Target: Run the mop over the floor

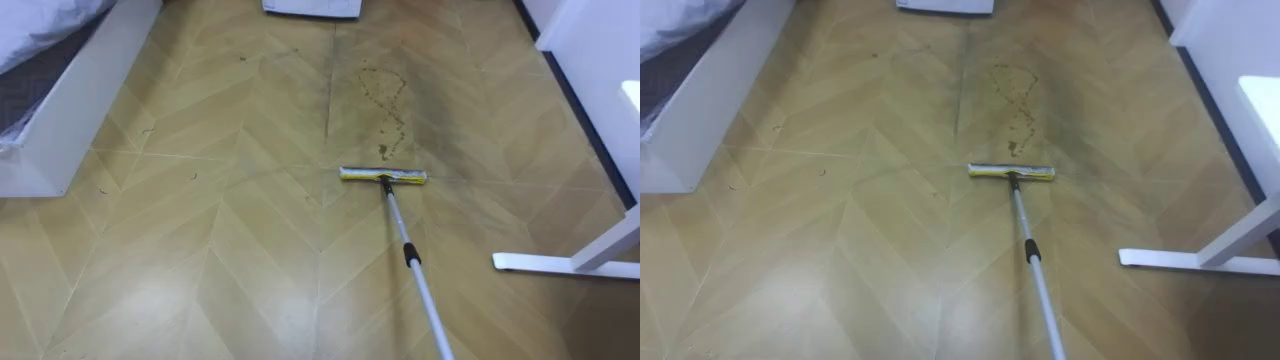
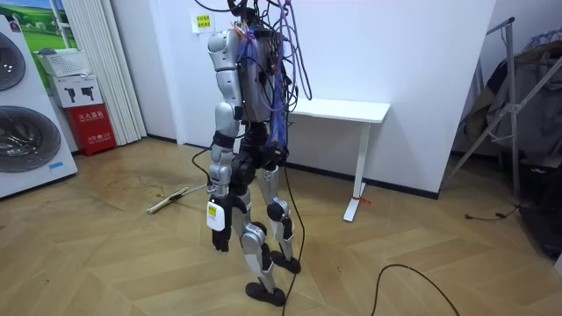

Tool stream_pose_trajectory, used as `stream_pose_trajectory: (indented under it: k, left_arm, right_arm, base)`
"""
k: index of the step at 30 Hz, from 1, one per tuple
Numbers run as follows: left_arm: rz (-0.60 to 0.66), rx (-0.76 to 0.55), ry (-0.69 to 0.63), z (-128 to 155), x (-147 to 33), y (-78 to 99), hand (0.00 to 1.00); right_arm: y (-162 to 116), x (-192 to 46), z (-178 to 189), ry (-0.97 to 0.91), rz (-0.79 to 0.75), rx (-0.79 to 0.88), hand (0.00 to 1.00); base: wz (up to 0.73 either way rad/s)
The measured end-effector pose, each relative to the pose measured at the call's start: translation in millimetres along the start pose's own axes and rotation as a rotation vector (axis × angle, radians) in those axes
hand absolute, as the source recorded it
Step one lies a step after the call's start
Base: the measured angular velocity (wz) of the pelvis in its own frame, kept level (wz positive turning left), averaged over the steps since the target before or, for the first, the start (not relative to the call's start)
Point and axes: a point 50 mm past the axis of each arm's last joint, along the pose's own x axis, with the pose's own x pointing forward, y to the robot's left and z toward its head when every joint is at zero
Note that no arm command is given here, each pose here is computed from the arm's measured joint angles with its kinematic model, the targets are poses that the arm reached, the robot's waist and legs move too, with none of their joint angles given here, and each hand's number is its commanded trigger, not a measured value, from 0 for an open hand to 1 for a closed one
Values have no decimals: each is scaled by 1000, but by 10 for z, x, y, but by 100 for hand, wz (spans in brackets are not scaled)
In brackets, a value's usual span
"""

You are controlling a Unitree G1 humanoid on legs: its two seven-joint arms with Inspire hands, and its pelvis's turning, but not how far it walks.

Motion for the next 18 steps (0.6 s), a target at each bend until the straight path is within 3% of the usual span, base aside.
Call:
stream_pose_trajectory:
  k: [18]
  left_arm:
    - [44,16,-5,63,1,-13,0]
  right_arm:
    - [-11,4,-111,49,-41,24,100]
  base:
    - [1]
